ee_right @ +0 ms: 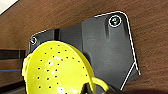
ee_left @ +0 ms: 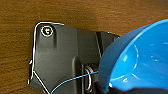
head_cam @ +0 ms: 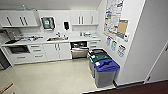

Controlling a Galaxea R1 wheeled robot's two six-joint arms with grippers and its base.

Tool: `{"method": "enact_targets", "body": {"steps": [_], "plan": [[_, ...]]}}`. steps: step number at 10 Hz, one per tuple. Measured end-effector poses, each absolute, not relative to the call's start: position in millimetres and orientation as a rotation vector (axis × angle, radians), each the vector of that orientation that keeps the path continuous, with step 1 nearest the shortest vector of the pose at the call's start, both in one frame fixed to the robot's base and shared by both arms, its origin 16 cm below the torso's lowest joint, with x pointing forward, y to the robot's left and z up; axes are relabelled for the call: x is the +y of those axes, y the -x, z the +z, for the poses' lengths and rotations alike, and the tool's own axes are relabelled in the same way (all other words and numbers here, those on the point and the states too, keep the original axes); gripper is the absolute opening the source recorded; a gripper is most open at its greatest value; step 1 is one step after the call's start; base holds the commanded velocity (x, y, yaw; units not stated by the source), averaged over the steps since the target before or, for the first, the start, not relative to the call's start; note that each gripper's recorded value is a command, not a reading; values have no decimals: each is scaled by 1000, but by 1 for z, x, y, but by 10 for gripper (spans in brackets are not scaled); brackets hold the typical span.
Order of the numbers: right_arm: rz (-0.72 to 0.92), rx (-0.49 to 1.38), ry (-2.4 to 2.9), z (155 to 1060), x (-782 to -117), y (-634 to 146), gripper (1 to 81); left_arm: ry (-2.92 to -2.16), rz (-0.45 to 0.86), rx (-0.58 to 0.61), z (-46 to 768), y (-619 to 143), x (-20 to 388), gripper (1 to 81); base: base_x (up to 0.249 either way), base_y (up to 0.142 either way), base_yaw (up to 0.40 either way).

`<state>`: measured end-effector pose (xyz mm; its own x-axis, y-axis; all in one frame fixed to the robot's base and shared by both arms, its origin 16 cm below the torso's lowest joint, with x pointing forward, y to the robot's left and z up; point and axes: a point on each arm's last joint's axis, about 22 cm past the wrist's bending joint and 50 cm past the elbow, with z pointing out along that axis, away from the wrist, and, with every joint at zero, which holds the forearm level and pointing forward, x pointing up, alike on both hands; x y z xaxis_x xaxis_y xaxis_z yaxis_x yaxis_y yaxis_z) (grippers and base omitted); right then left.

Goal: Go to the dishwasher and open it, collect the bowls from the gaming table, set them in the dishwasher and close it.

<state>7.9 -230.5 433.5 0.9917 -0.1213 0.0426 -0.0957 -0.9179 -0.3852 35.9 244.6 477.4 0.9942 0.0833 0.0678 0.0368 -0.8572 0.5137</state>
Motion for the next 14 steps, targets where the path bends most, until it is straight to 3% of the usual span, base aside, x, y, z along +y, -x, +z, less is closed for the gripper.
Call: {"method": "enact_targets", "body": {"steps": [6,14], "plan": [[-93,156,2746,433,-232,-8,10,-2607,120,86,476,-37,247,10,0,0,137],[-97,156,2744,433,-232,-9,10,-2606,117,96,476,-36,247,10,0,9,0]]}}
